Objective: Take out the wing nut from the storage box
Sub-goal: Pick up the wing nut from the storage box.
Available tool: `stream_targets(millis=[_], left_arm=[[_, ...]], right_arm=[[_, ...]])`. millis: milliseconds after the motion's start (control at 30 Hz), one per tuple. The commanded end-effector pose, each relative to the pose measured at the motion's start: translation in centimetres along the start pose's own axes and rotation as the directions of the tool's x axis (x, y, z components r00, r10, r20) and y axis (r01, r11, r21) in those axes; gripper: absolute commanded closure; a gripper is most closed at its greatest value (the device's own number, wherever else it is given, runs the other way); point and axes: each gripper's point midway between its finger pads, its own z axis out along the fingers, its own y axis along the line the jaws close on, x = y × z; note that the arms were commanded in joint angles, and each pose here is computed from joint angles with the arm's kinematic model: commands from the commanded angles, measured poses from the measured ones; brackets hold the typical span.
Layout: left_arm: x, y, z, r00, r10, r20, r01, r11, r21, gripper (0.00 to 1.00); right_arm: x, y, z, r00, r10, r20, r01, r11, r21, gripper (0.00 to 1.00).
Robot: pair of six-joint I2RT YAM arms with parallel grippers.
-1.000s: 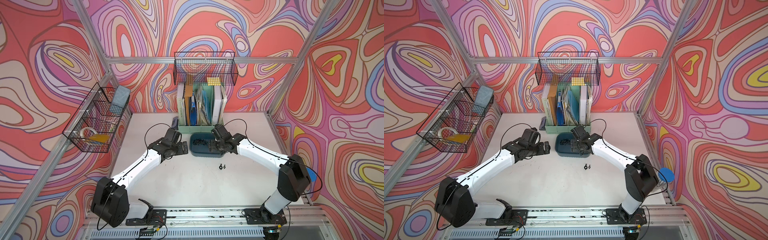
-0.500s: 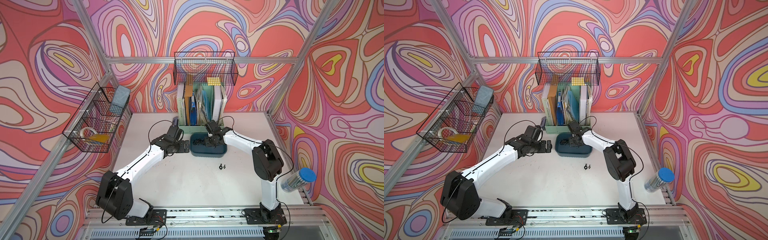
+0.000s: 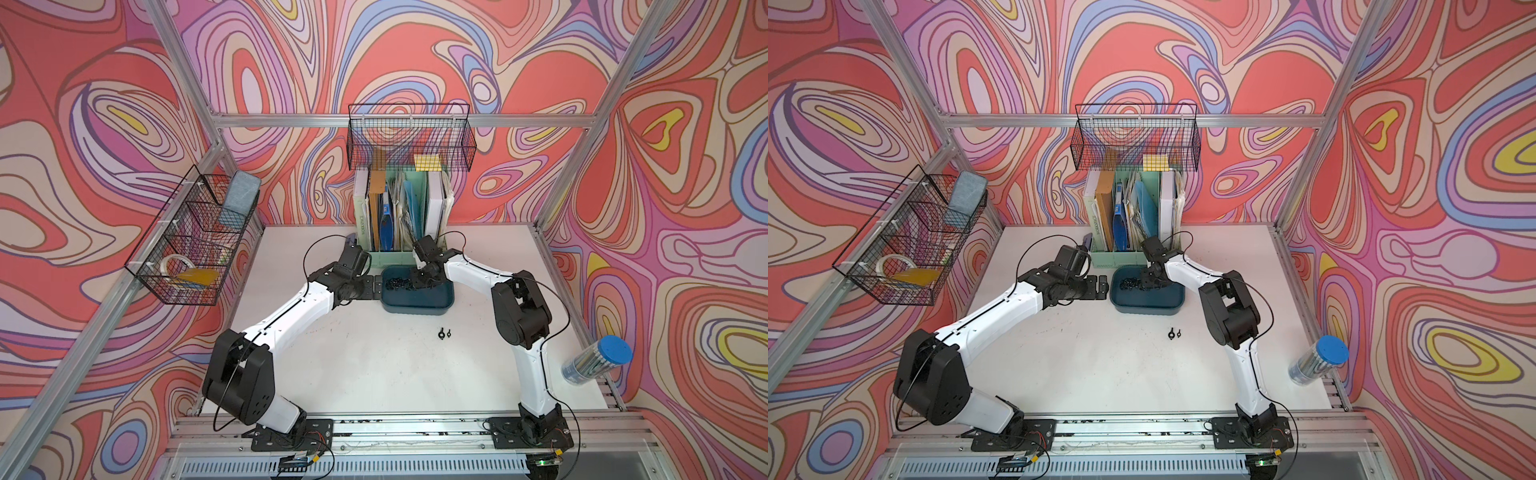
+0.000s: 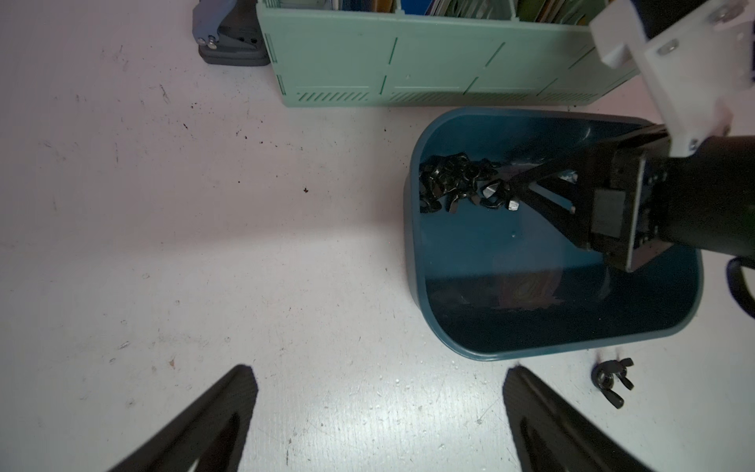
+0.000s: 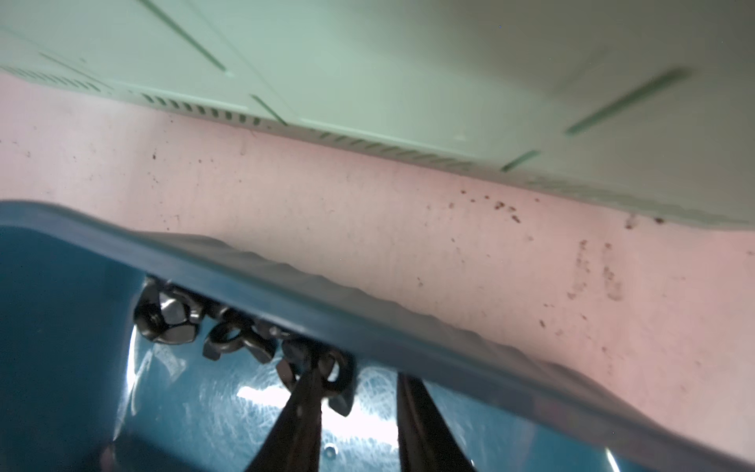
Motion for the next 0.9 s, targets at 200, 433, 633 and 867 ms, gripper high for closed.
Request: stream_targets(millis=[200,433,633,867], left_arm=[[-1.1,-0.2,0.5,1.000,0.014,0.013,-0.014,1.000,0.010,0.01],[-1.2,-0.1,0.7,1.000,0.007,0.012,-0.007,1.000,0.007,0.01],[-1.1,-0.1,0.8,1.000,0.006,0.008,-0.006,1.000,0.011,0.01],[-1.0,-0.2,0.7,1.000,0.007,0.002,-0.007,1.000,0.017,0.01]], right_arm=[[0.3,0.0,1.2,1.000,-0.018,-0.025,0.018,1.000,-0.002,0.69],[0.1,0.7,0.8,1.000,-0.027,-0.009,0.027,0.999,-0.041,0.67],[0.1,1.2,0.6,0.999,-0.043,0.002,0.043,0.997,-0.071,0.66],[0.1,1.3,0.8,0.999,-0.047,0.003,0.047,0.996,-0.079,0.68]])
